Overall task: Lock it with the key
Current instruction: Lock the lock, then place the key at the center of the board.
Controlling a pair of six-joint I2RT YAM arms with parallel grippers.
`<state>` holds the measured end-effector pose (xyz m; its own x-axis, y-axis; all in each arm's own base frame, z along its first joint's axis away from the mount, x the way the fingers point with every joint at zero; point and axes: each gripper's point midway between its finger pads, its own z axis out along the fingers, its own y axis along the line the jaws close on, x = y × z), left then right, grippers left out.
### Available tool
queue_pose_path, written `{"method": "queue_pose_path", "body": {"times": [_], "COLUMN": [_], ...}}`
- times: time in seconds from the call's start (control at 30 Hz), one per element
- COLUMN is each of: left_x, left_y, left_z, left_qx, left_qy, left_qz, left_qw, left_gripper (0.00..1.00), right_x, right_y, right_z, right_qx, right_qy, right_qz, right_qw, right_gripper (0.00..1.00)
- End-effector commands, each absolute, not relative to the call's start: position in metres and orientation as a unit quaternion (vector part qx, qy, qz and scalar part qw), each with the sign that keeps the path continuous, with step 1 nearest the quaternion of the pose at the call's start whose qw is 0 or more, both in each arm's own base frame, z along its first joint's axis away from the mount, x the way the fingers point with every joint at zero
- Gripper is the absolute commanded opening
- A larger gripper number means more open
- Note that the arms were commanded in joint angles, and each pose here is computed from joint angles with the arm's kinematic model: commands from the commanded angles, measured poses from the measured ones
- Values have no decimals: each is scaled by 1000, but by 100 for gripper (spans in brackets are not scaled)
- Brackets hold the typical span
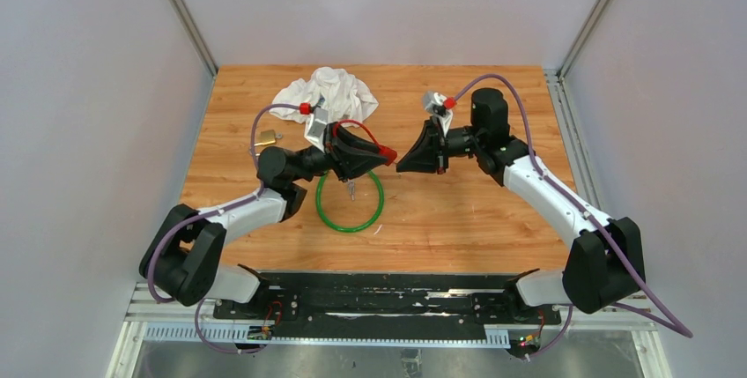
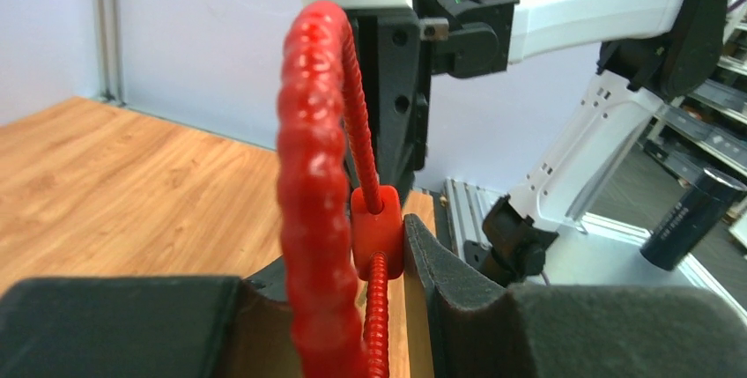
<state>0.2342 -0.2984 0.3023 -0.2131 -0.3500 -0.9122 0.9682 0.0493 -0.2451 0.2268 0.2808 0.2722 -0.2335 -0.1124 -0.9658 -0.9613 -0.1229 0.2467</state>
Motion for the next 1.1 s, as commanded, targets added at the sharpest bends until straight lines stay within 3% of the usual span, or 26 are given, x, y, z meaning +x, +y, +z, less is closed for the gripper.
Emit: {"method": "queue_pose_path", "body": {"times": [0.0, 0.5, 0.8, 1.07], "left_x": [241, 248, 292, 299], "left_y": [-285, -281, -274, -272], "left_z": [333, 331, 307, 304], "left_qx": [299, 286, 225, 228], "left_qy": [441, 451, 548, 560], "left_qz": [-593, -590, -555, -536], "left_qw": [604, 605, 584, 589], "left_gripper": [0, 0, 0, 0], "right_x": [213, 219, 307, 321], "right_y": [284, 284, 257, 234], "right_z": [277, 273, 256, 209], "right_qx": [-507, -507, -426, -438], "right_qy": [529, 540, 685, 738], "right_qz": [578, 562, 343, 258], "right_qw": [359, 368, 482, 443], "right_gripper": [1, 1, 1, 1]}}
